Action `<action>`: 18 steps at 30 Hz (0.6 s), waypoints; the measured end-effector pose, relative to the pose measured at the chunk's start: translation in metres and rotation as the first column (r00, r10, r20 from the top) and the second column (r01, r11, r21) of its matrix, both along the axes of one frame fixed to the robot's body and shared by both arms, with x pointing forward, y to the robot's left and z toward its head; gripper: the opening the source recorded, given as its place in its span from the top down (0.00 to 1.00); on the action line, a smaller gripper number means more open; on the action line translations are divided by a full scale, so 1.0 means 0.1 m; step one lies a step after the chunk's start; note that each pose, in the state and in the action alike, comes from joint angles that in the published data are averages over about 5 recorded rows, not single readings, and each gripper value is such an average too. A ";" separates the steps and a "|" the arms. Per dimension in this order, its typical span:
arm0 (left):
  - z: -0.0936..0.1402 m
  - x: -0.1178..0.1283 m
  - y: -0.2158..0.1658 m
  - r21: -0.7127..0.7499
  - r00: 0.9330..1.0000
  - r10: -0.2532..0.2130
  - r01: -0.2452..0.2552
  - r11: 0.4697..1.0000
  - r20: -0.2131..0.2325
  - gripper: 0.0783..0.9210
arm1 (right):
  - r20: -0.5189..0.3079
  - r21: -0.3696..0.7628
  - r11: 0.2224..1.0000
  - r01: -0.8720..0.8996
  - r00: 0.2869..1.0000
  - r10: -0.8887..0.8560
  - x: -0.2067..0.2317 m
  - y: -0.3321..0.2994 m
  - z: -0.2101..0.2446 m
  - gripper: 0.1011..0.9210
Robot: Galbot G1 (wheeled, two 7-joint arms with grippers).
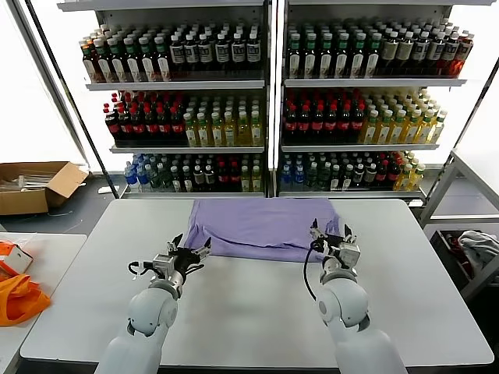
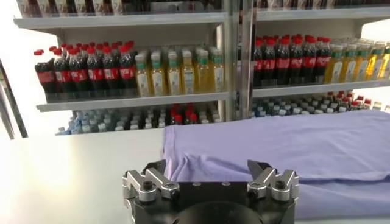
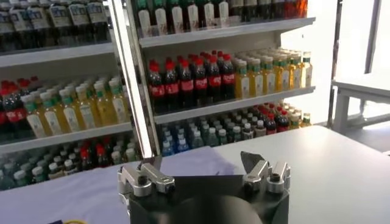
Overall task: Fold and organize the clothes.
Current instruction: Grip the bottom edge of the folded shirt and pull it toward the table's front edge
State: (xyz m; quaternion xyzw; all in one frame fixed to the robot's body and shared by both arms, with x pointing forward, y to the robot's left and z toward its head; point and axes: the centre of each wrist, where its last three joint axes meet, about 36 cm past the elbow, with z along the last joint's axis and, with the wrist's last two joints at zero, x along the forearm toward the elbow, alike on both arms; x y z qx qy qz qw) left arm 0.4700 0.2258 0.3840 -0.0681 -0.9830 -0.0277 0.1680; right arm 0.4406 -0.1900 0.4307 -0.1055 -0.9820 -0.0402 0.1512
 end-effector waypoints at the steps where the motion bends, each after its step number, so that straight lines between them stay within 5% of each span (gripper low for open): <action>1: 0.00 -0.01 0.00 0.001 1.000 0.000 0.000 1.000 -0.003 0.12 | -0.009 -0.005 1.000 0.001 1.000 -0.001 -0.02 -0.01 0.00 0.12; 18: -0.02 0.09 0.10 0.033 0.999 0.028 -0.026 0.999 -0.041 0.12 | -0.149 -0.074 0.997 -0.038 0.989 0.027 -0.13 -0.16 -0.20 0.12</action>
